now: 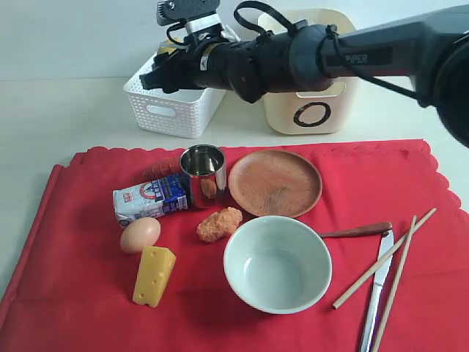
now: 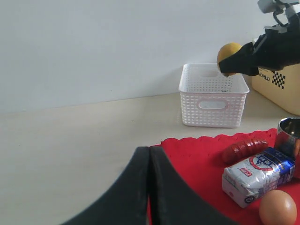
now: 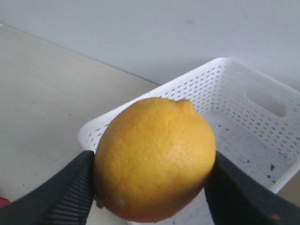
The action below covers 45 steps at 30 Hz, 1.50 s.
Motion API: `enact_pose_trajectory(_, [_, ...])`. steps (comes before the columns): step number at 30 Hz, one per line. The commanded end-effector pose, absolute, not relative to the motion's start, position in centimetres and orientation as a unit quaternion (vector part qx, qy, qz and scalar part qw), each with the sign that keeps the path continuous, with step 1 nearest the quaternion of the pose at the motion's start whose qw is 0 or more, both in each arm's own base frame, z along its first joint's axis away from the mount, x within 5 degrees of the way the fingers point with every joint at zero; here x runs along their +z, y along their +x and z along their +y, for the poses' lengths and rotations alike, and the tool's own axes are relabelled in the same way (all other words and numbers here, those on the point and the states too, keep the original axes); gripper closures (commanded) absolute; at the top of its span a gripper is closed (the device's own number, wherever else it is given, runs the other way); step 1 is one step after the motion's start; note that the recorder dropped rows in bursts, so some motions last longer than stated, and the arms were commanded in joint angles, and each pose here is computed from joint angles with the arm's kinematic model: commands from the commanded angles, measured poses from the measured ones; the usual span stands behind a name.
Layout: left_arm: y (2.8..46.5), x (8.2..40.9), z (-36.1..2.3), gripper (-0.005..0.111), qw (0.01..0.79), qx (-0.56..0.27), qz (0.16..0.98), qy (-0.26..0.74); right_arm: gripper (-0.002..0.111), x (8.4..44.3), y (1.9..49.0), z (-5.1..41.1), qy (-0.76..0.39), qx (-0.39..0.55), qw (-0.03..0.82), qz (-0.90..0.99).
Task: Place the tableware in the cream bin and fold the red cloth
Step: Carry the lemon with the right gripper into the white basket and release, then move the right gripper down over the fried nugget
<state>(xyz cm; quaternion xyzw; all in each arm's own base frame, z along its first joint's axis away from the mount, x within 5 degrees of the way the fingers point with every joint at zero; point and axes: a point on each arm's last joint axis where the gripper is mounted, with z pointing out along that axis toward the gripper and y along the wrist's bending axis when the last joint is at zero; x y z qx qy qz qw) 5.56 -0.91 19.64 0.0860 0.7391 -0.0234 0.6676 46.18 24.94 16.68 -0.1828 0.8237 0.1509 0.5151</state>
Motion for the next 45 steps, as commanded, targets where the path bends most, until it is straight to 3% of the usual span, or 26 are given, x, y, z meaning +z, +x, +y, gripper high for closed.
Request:
enact_pose_trajectory(1, [5.5, 19.6, -0.9, 0.106, 0.669, -0.023, 0.738, 0.083, 0.069, 15.9, 47.0, 25.2, -0.187, 0.148, 0.522, 0.819])
enact_pose_trajectory(16, [5.5, 19.6, -0.9, 0.106, 0.669, -0.023, 0.738, 0.083, 0.037, 13.6, 48.1, 24.8, -0.197, 0.131, 0.511, 0.827])
enact_pose_trajectory(24, [5.5, 19.6, -0.9, 0.106, 0.669, -0.023, 0.738, 0.083, 0.033, 13.7, 48.3, 23.6, -0.188, 0.118, 0.490, 0.843])
enact_pose_trajectory(39, [5.5, 19.6, -0.9, 0.106, 0.669, -0.023, 0.738, 0.083, 0.033, 24.6, 45.2, 21.7, -0.196, 0.083, 0.449, 0.868])
enact_pose_trajectory(45, [5.5, 19.6, -0.9, 0.106, 0.669, -0.023, 0.738, 0.083, 0.040, 28.3, 43.1, 20.5, -0.235, 0.050, 0.421, 0.875])
